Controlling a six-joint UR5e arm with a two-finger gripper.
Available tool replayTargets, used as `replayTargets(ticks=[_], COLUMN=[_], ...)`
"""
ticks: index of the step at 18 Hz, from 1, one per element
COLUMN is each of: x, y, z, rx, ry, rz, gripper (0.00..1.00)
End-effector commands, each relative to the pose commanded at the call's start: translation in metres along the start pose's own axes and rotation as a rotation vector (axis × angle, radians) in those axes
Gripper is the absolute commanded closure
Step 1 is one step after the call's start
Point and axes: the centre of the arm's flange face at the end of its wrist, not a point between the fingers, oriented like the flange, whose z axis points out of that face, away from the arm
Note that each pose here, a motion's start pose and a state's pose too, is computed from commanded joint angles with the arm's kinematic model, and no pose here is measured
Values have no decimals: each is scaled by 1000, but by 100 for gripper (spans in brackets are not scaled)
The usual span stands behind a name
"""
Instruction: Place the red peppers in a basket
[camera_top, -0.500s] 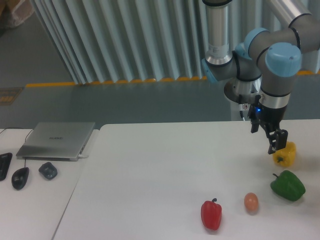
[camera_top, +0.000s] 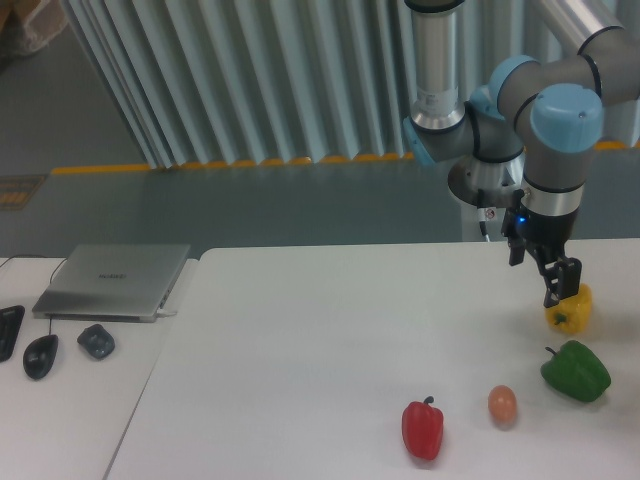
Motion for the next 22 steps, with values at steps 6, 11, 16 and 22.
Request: replayTargets(ticks=[6,11,16,22], x=[9,8,-6,-7], y=[-3,-4,-24,-69], z=[17,30,18,23], rx=[-10,8,33,105], ry=[32,-25,-93,-149], rz=[-38,-46,-261,-614], gripper=[0,0,0,0])
